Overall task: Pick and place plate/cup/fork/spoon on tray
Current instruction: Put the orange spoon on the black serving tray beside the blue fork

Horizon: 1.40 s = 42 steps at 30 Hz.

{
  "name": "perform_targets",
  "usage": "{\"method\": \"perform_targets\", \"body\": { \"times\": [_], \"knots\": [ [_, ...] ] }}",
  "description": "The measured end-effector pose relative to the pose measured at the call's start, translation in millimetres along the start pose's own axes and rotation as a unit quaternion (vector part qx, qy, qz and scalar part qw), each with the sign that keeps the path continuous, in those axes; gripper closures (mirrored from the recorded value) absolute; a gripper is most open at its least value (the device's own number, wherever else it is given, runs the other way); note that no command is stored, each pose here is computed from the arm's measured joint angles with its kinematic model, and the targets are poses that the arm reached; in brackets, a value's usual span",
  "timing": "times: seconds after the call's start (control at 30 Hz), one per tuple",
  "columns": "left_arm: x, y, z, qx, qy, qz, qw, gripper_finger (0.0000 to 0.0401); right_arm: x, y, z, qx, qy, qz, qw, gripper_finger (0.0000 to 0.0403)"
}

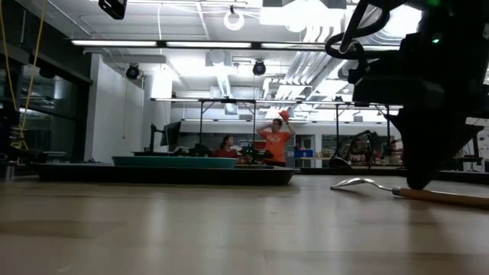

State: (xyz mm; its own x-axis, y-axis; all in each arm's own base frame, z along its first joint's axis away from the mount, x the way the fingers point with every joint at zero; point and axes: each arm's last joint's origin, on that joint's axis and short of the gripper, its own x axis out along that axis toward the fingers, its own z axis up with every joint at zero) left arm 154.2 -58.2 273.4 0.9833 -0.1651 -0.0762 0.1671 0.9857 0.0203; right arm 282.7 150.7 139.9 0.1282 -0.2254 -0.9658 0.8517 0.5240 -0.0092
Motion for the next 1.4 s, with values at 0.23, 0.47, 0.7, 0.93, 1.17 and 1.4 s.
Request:
{"method": "perform_targets", "body": {
  "times": [0.23,0.47,0.7,0.93,1.17,1.4],
  "knots": [
    [0,0,0,0.0,0.0,0.0,1.0,0.0401,-15,11,7,-0.041,-0.024,0.0,0.999,0.0403],
    [0,0,0,0.0,0.0,0.0,1.0,0.0401,-31,21,20,-0.048,-0.067,0.013,0.996,0.0398],
    [0,0,0,0.0,0.0,0.0,1.0,0.0401,-18,14,37,-0.029,-0.052,-0.005,0.998,0.0318],
    [0,0,0,0.001,0.001,0.0,1.0,0.0401,2,4,41,-0.029,-0.025,-0.009,0.999,0.0228],
    [0,0,0,0.001,0.001,0.0,1.0,0.0401,17,1,35,-0.018,-0.025,0.027,0.999,0.0215],
    [0,0,0,0.001,0.001,0.0,1.0,0.0401,21,-2,34,-0.005,-0.031,0.024,0.999,0.0281]
  ]
}}
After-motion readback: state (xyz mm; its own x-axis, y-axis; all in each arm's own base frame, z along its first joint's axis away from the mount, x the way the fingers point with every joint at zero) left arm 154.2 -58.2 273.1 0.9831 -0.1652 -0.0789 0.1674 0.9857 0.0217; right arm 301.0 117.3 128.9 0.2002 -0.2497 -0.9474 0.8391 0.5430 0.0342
